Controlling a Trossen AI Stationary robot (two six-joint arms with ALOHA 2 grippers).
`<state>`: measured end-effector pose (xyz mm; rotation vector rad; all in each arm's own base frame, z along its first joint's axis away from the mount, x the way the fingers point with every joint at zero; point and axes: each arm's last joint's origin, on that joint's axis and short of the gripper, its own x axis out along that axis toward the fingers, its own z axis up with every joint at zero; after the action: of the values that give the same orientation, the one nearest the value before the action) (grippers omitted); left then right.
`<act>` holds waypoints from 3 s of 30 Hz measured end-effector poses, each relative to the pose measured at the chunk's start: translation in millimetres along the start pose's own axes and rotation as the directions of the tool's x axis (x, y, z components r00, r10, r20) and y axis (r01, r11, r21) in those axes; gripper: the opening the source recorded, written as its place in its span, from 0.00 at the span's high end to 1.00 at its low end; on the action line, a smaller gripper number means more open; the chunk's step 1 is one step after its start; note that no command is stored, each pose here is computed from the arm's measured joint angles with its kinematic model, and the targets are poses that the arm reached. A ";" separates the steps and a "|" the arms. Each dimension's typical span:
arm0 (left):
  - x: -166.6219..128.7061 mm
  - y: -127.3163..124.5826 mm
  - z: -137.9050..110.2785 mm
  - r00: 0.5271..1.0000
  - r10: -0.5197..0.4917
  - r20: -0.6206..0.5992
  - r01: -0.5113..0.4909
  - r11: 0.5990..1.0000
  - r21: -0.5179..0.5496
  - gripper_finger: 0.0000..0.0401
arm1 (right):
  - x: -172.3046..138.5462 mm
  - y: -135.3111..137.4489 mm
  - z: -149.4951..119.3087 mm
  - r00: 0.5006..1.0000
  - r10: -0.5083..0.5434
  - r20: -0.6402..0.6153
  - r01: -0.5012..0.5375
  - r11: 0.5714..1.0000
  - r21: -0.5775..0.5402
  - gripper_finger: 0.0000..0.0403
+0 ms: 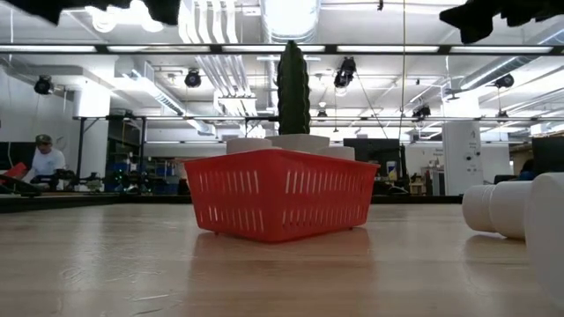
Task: Pick and place pill bottles into a basket
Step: Put the white pill bottle into the red bin
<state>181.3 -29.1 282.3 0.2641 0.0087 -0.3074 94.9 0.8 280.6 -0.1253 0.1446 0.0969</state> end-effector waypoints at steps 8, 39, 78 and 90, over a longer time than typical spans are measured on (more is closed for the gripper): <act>-26.1 -16.1 -41.6 1.000 0.001 0.002 -0.001 1.000 -0.025 0.39 | 16.1 3.6 -23.8 0.996 0.061 0.066 -0.062 0.998 0.018 0.28; -53.6 -40.7 -112.8 1.000 0.000 0.022 0.001 1.000 -0.030 0.39 | 41.4 12.4 -97.7 0.964 0.096 0.247 -0.146 0.970 0.195 0.27; -53.6 -39.3 -113.9 0.999 0.053 0.008 -0.052 0.996 -0.075 0.39 | 51.9 6.0 -82.0 0.920 -0.025 0.390 -0.155 0.893 0.423 0.25; -53.6 -39.4 -114.3 0.999 0.052 0.006 -0.051 0.994 -0.098 0.39 | 63.4 -0.3 -56.9 0.942 -0.076 0.328 -0.078 0.899 0.430 0.28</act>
<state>122.0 -19.8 164.5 0.1652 0.0081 -0.2557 149.6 -1.4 215.3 0.3447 -0.1806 0.0834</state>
